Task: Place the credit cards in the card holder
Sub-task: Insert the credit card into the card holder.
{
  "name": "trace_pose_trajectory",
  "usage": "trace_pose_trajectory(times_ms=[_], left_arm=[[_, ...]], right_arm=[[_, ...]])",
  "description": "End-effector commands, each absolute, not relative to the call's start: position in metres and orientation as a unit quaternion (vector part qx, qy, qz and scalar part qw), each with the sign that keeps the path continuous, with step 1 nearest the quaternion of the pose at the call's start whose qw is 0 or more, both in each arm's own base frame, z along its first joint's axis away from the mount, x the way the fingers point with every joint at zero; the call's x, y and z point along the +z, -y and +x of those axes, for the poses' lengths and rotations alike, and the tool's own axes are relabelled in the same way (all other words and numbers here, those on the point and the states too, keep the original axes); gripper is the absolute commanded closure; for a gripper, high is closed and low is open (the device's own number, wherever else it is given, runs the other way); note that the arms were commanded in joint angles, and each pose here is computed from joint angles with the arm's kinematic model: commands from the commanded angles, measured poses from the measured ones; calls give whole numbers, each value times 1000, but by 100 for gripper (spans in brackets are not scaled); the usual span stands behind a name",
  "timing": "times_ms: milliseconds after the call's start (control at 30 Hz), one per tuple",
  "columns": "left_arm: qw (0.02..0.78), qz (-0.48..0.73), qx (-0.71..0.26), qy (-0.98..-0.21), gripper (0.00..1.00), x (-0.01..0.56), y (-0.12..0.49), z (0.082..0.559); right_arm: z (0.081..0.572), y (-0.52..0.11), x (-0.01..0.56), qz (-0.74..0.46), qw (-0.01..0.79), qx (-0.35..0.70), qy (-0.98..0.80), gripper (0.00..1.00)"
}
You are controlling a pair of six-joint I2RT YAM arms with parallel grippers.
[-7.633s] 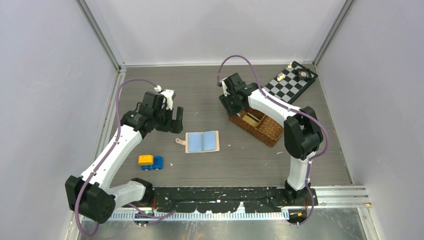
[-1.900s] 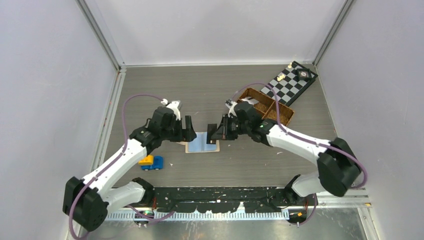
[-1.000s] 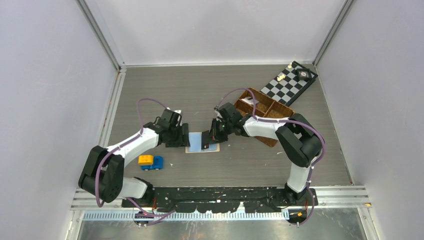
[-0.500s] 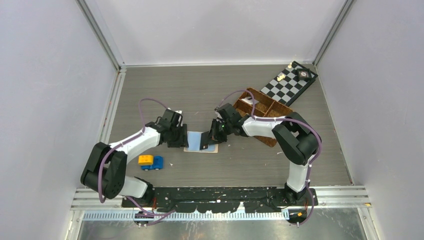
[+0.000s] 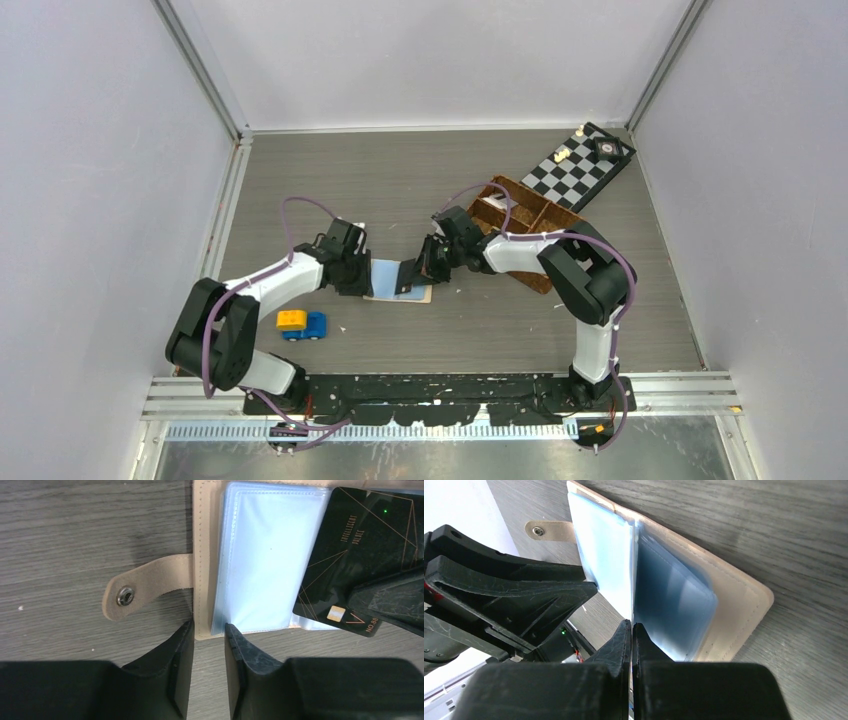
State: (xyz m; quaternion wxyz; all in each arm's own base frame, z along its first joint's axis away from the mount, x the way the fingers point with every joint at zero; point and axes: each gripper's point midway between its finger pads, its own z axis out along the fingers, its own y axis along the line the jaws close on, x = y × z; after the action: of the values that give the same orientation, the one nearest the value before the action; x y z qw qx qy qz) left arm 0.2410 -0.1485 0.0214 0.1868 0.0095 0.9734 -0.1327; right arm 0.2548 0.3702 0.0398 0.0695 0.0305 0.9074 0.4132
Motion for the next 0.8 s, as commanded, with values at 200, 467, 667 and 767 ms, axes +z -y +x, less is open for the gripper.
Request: trace_pose_trajectory(times_ms=[200, 467, 667, 767], left_arm=[[197, 14, -115, -973, 79, 17, 144, 250], [194, 15, -114, -974, 82, 16, 144, 250], [192, 16, -116, -974, 83, 16, 145, 250], [191, 17, -117, -975, 83, 16, 145, 250]], right_arm=[[256, -377, 46, 37, 69, 444, -893, 100], [255, -375, 39, 36, 67, 437, -896, 100], [254, -376, 34, 32, 62, 435, -898, 99], [253, -377, 33, 34, 57, 438, -897, 99]])
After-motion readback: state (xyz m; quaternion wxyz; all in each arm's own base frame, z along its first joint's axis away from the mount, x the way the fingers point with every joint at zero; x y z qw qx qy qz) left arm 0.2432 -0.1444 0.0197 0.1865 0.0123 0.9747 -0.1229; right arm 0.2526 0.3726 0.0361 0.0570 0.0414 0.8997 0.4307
